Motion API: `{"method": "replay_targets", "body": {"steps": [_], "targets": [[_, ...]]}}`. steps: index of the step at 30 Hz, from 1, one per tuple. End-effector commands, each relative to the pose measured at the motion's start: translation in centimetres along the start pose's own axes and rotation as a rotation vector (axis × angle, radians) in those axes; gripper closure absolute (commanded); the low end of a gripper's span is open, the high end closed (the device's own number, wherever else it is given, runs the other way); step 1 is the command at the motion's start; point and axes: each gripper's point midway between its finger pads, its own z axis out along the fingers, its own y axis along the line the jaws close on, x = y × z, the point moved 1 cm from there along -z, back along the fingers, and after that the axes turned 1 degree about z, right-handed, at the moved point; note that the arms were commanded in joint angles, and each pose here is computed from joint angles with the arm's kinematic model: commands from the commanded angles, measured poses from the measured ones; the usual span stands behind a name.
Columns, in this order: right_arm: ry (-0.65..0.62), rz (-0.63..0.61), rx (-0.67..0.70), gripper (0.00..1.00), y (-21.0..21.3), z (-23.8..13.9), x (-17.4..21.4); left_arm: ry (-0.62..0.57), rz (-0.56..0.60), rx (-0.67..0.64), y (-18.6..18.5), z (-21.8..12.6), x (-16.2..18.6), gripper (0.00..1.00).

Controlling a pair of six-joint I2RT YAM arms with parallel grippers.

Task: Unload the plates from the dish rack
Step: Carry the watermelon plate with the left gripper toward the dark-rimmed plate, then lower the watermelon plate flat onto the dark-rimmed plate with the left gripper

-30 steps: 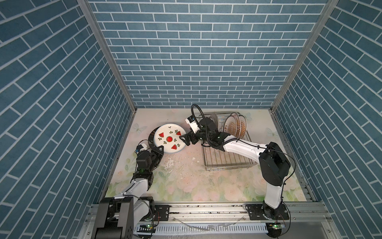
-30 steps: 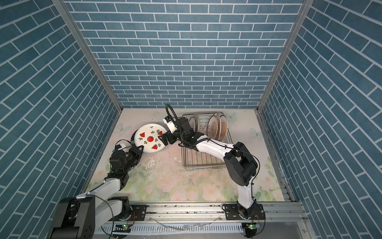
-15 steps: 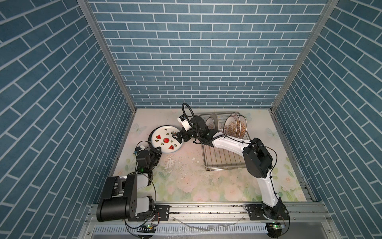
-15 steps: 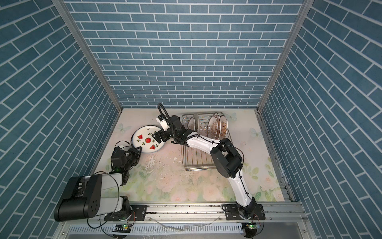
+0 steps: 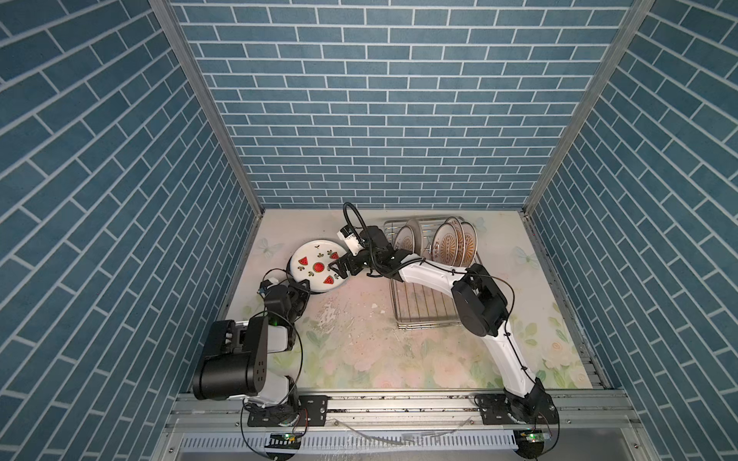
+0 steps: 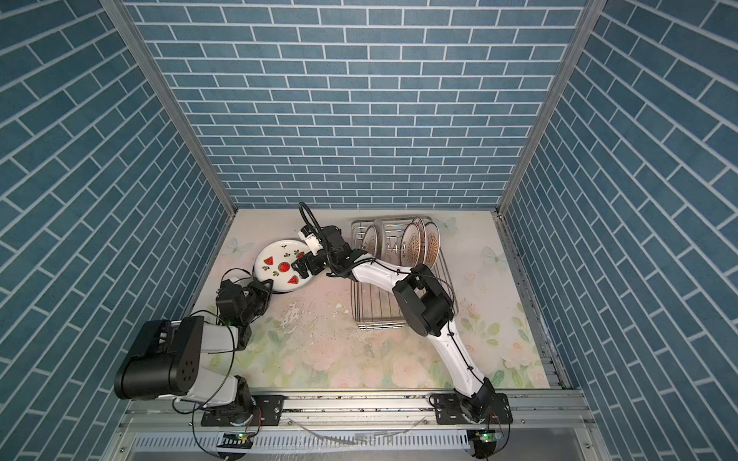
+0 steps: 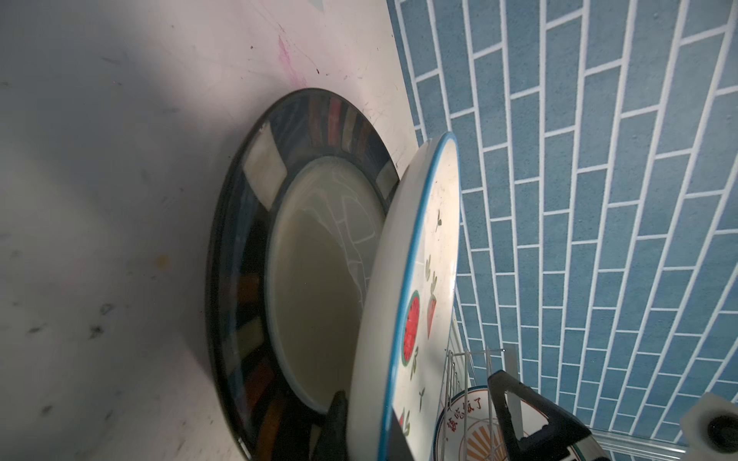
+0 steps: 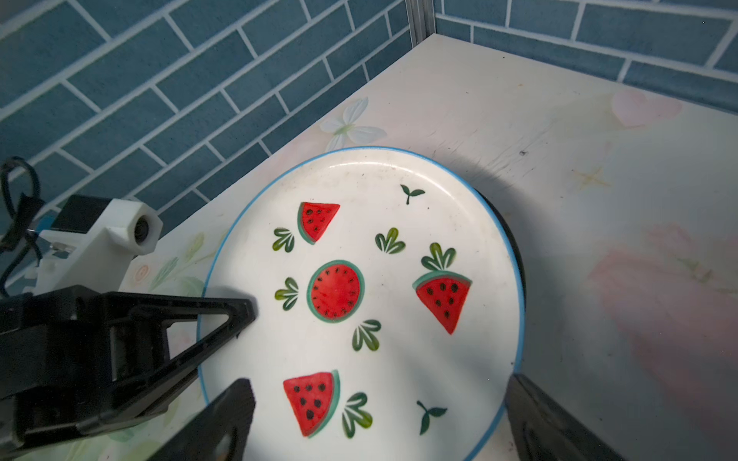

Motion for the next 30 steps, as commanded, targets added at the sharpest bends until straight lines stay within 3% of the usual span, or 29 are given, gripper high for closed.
{"method": "replay_targets", "body": {"steps": [1, 30], "targets": [[-0.011, 0.010, -0.035, 0.01, 0.8, 0.5, -0.9, -0.071, 0.033, 0.186, -4.9, 0.2, -2.4, 1.00], [0.017, 0.017, -0.049, 0.01, 0.9, 2.3, 0.0, -0.086, 0.055, 0.004, -2.4, -0.1, -3.1, 1.00]]}}
